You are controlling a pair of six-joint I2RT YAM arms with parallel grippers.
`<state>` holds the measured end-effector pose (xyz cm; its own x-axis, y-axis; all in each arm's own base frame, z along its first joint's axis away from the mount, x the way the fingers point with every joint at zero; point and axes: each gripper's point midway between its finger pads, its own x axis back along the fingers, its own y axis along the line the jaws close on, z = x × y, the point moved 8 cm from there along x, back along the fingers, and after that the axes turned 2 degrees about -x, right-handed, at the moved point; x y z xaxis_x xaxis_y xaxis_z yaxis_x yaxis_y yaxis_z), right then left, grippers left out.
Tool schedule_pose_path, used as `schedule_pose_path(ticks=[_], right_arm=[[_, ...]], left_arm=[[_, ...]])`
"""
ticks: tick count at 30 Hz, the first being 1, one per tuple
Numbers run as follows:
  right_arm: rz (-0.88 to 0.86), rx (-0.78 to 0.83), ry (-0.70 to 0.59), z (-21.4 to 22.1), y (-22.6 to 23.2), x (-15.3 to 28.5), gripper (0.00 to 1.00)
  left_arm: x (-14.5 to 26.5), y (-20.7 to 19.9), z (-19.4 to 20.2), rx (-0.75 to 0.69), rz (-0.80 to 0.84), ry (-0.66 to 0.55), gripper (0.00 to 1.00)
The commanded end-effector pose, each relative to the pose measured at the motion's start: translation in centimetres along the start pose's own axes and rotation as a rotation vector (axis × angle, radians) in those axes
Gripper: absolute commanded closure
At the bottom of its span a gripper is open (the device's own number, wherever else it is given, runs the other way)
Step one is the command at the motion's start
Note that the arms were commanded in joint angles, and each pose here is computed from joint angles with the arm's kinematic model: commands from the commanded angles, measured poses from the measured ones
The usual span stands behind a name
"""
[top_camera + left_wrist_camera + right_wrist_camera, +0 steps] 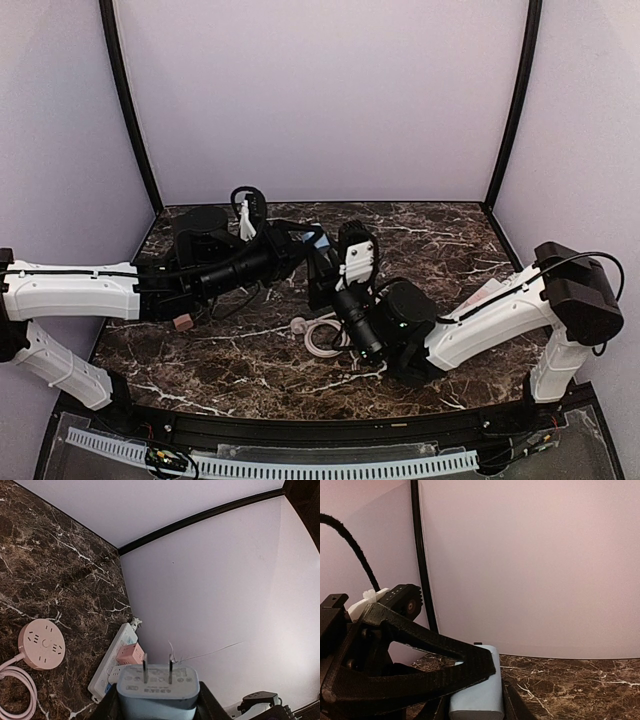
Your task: Insert the plug
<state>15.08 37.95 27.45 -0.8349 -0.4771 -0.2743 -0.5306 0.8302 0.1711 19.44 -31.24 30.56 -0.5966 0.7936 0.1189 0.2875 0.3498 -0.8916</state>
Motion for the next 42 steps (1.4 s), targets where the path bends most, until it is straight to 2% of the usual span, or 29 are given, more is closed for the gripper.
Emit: schedule_pose_path(ticks=[1,5,10,12,15,18,20,21,22,23,24,25,26,27,34,42], right_arm=[[-0.027,-0.015,-0.003,-0.1,0.9,-0.5,0.67],[-0.028,-0.021,0.0,-0.1,0.9,-0.5,0.68],[-0.034,-0.023,0.008,0.1,0.9,-0.5,0.73],[-0.037,-0.025,0.012,0.2,1.0,-0.5,0.81],[-0.034,-0.03,0.016,0.3,0.9,-0.5,0.98],[-0.026,-0.032,0.021,0.4,0.9,-0.5,1.0],[-0.028,-0.032,0.023,0.4,0.9,-0.5,1.0],[-0.029,-0.034,0.025,0.3,0.9,-0.5,1.0],[-0.03,-0.031,0.03,0.3,0.8,-0.5,1.0],[-0.03,-0.031,0.033,0.2,0.8,-0.4,1.0],[-0.031,-0.03,0.037,0.1,0.7,-0.4,1.0],[-0.033,-0.03,0.04,0.0,0.6,-0.3,1.0],[-0.036,-0.025,0.048,0.0,0.5,-0.1,1.0],[-0.039,-0.021,0.053,-0.1,0.4,-0.1,1.0],[-0.093,0.022,0.138,-1.1,-0.8,0.4,1.0],[-0.222,-0.007,0.317,-4.0,-3.6,0.0,1.0]], left_arm=[[0.1,0.2,0.3,0.002,0.019,0.015,0.99],[0.2,0.2,0.3,0.003,0.019,0.008,0.99],[0.3,0.2,0.3,0.003,0.021,0.005,0.99],[0.3,0.2,0.3,0.004,0.024,0.006,0.99],[0.3,0.4,0.4,0.007,0.023,0.006,0.99],[0.2,0.5,0.4,0.01,0.022,0.008,0.97],[0.2,0.5,0.5,0.007,0.021,0.01,0.79],[0.3,0.6,0.5,0.007,0.02,0.01,0.61],[0.3,0.7,0.5,0.006,0.014,0.01,0.5],[0.4,0.8,0.4,0.005,0.006,0.003,0.32],[0.5,0.9,0.5,0.004,-0.003,0.004,0.24],[0.6,1.0,0.4,0.001,-0.008,-0.004,0.1],[0.7,1.0,0.3,-0.001,-0.013,-0.005,0.05],[0.8,1.1,0.3,-0.005,-0.017,-0.009,0.02],[1.9,1.6,0.1,-0.057,-0.046,-0.028,0.01],[3.8,2.5,-0.3,-0.23,-0.109,-0.057,0.01]])
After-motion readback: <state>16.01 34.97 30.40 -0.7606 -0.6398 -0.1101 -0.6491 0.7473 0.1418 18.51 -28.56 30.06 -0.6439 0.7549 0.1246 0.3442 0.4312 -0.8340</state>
